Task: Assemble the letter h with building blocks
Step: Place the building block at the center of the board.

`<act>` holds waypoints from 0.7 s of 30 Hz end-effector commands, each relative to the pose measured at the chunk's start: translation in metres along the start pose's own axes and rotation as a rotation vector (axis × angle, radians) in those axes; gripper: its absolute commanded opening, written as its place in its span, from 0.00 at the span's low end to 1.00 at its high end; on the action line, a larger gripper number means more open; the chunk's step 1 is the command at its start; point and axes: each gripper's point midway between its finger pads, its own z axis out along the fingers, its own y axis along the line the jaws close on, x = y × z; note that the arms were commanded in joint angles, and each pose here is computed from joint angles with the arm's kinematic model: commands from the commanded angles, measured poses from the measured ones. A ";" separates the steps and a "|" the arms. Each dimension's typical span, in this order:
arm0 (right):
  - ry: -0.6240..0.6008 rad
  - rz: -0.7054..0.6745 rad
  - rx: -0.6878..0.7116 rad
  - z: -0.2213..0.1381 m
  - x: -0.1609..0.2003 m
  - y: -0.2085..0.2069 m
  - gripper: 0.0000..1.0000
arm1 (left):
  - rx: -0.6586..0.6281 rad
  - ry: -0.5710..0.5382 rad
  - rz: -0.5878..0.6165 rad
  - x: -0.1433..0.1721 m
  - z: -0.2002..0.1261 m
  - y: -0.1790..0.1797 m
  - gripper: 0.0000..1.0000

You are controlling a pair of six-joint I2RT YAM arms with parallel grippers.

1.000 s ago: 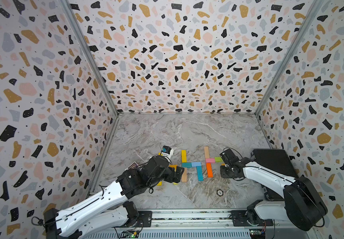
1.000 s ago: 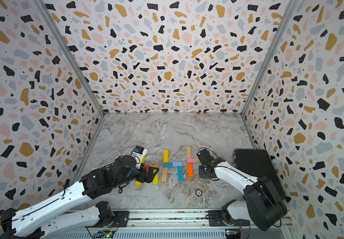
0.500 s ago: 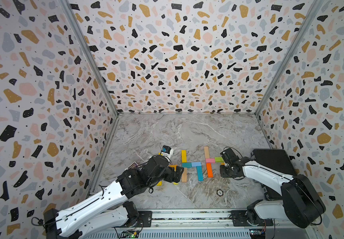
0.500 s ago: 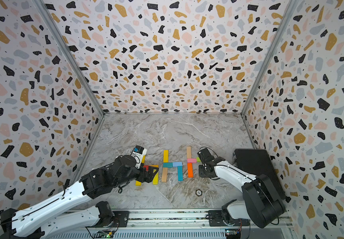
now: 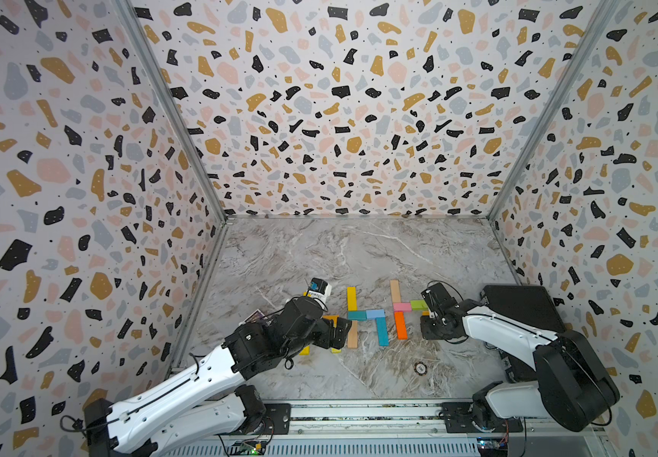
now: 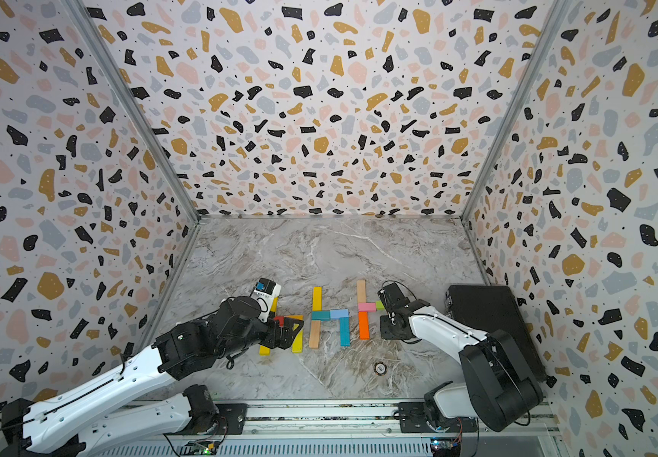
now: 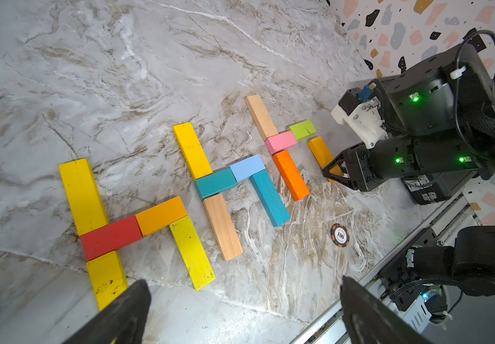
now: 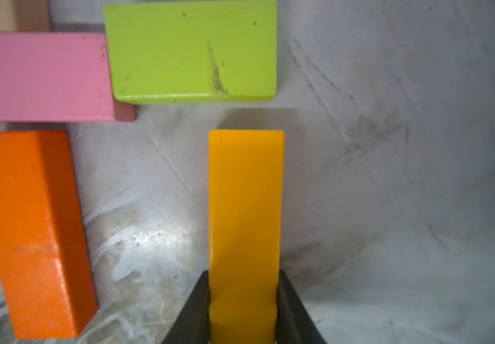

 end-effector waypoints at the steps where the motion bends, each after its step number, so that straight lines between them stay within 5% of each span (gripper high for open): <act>1: 0.019 -0.001 0.006 -0.001 0.000 -0.001 0.25 | 0.031 -0.045 0.002 -0.016 -0.007 -0.009 0.99; 11: 0.027 -0.016 -0.024 0.000 0.000 0.005 0.28 | 0.031 -0.043 0.002 -0.016 -0.005 -0.009 0.99; 21: 0.020 -0.009 -0.010 -0.001 -0.001 0.003 0.46 | 0.033 -0.036 0.003 -0.015 -0.003 -0.009 0.99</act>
